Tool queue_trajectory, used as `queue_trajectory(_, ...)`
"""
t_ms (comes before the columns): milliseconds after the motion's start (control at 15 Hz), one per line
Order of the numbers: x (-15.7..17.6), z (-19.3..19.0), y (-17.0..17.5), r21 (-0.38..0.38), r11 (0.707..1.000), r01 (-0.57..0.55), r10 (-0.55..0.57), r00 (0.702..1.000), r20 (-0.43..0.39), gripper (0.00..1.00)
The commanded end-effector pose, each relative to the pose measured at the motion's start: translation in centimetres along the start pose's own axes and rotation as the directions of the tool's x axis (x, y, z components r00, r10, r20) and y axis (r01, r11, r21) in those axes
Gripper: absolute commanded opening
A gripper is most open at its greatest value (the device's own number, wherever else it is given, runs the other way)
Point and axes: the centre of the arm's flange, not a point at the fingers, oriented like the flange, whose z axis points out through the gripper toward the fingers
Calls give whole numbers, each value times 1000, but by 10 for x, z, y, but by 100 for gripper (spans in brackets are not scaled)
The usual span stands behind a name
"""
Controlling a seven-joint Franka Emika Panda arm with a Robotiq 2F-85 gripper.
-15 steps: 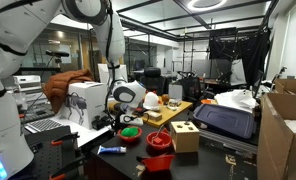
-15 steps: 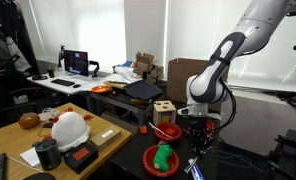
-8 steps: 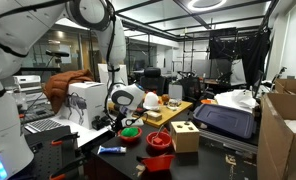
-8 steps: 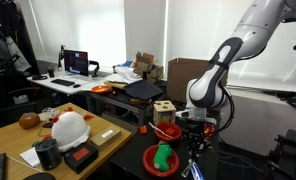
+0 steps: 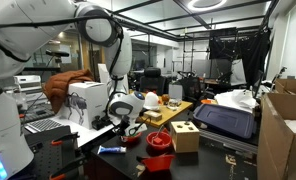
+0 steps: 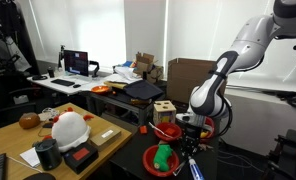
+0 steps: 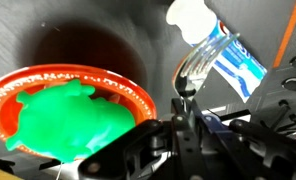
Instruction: Remove the fork from the bowl furthest to the right
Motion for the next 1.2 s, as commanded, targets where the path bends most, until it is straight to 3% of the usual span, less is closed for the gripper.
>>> queue_trajectory(0, -26, 16, -8, -65, 997, 32, -34, 999, -27, 2)
queue_trajectory(400, -54, 29, -22, -106, 991, 75, -79, 996, -29, 2)
queue_trajectory(667, -38, 44, -24, -119, 986, 119, -121, 993, -9, 4)
queue_trajectory(733, -39, 42, -23, -118, 985, 123, -124, 992, -4, 33)
queue_trajectory(800, -38, 40, -24, -118, 985, 128, -128, 992, 7, 34)
queue_trajectory(1133, -53, 37, -27, -107, 990, 95, -90, 995, 47, 70)
